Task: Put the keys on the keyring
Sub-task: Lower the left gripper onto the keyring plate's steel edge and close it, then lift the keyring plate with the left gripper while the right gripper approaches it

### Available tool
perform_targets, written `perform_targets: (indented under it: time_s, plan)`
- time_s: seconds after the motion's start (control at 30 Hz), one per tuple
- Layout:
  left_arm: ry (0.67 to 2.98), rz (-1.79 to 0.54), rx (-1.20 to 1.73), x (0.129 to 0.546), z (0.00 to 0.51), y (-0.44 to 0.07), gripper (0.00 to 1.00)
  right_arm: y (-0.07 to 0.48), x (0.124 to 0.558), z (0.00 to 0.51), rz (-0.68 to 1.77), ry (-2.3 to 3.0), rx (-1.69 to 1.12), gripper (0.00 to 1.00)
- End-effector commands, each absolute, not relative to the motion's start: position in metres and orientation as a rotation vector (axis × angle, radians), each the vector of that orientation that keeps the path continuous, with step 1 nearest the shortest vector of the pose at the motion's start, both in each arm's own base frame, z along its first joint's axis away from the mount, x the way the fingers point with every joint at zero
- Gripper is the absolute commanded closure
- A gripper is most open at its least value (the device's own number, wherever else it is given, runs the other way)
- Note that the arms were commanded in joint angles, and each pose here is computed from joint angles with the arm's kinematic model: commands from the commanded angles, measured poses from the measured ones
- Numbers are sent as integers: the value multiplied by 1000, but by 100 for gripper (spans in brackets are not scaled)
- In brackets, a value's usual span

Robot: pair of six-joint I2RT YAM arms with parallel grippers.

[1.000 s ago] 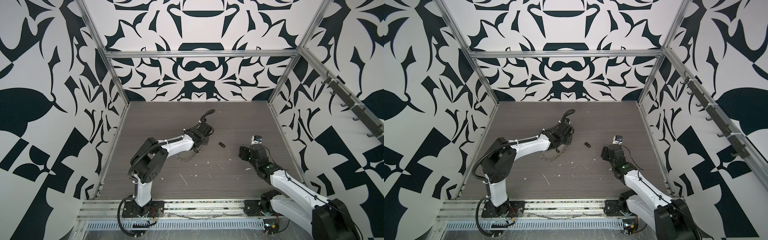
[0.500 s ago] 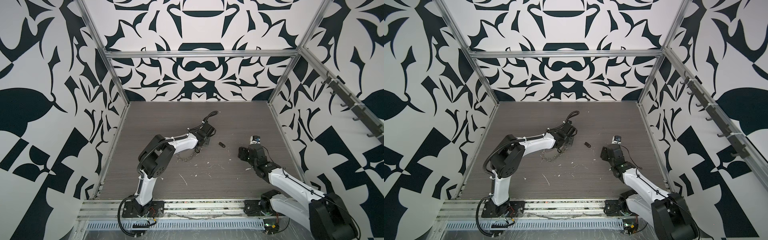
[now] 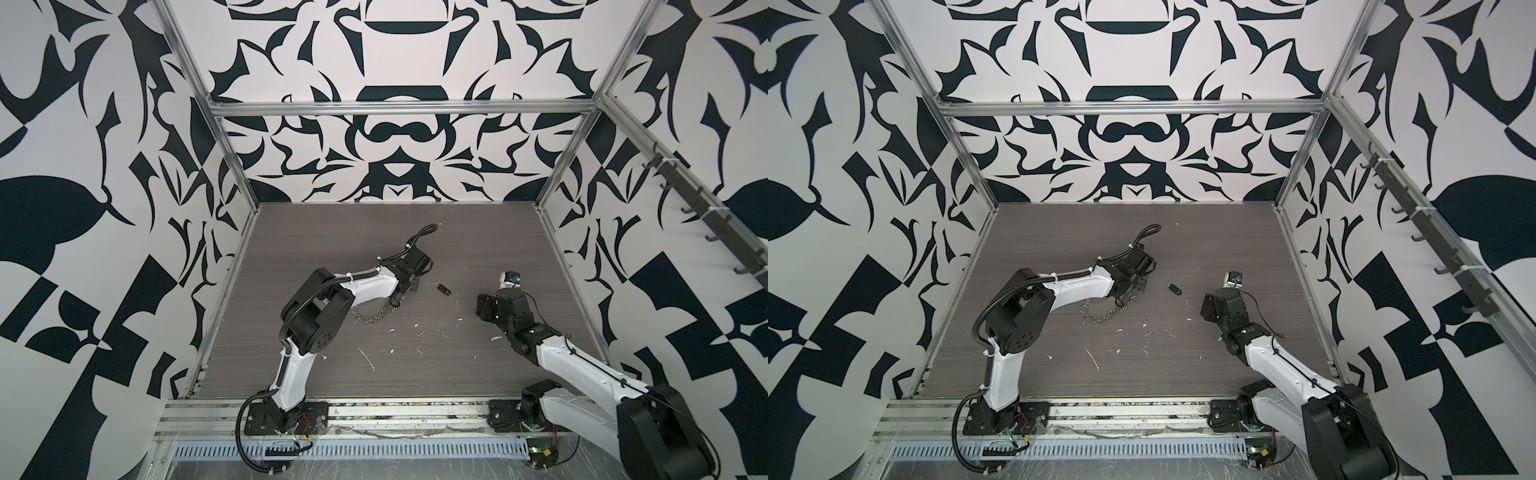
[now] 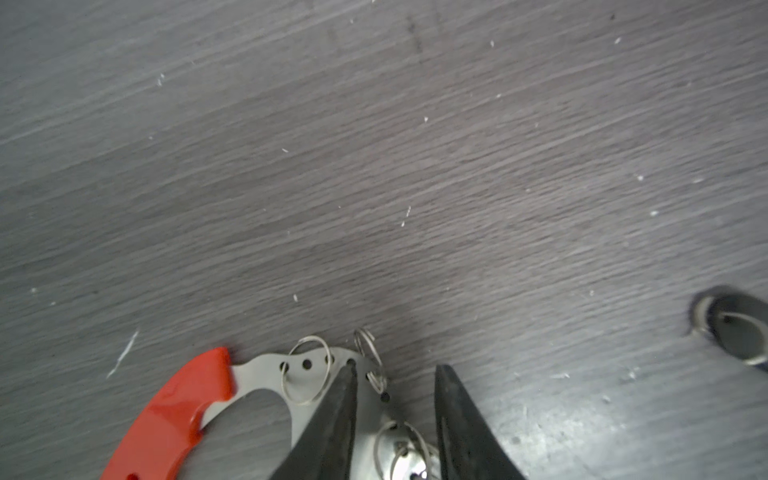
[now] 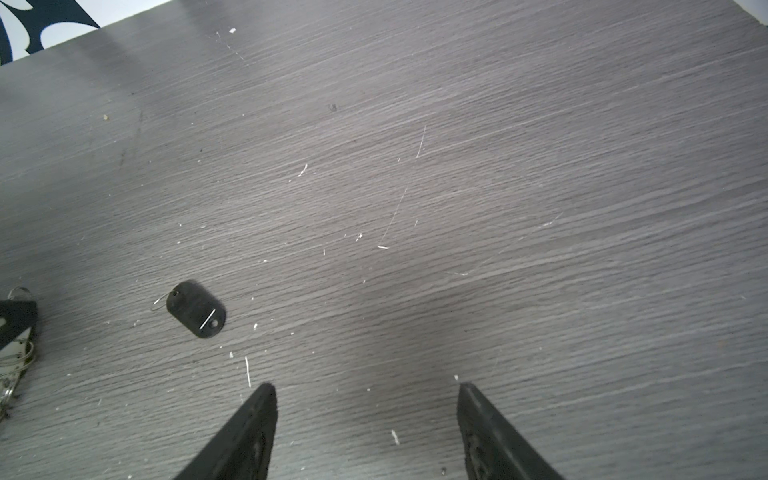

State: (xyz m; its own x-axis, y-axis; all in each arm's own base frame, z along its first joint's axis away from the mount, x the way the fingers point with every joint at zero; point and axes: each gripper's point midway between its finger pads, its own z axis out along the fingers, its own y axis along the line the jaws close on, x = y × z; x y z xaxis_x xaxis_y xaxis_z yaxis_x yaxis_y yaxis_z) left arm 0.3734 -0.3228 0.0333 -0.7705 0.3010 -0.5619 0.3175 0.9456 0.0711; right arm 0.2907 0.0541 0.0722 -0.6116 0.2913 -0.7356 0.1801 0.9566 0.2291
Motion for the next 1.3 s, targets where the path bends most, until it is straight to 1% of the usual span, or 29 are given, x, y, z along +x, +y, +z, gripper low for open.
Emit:
perform_targets:
  time_s: [0.0, 0.17, 0.23, 0.37, 0.5, 0.7, 0.87, 1.1, 1.17, 1.27]
  plan:
    - [2521, 7, 434, 372, 27, -320, 65, 54, 299, 87, 180, 2191, 339, 27]
    - [2515, 30, 434, 373, 26, -318, 70, 54, 298, 87, 181, 2193, 337, 27]
    - [2511, 44, 418, 374, 27, -316, 73, 54, 298, 88, 181, 2190, 337, 27]
    - [2501, 60, 388, 374, 30, -312, 85, 53, 297, 90, 182, 2181, 340, 28]
    - [2489, 74, 392, 374, 34, -309, 100, 52, 297, 91, 179, 2172, 341, 29]
    - [2474, 91, 443, 370, 43, -303, 100, 52, 297, 90, 176, 2177, 342, 29]
    - [2444, 65, 501, 360, 74, -297, 100, 53, 297, 97, 188, 2157, 341, 30]
    - [2265, -246, 847, 326, 133, -322, 100, 60, 300, 136, 212, 2173, 295, 35]
    - [2151, -339, 1034, 306, 153, -330, 100, 76, 299, 152, 303, 2213, 258, 38]
    - [1996, -447, 1084, 298, 191, -332, 100, 109, 301, 182, 523, 2218, 178, 40]
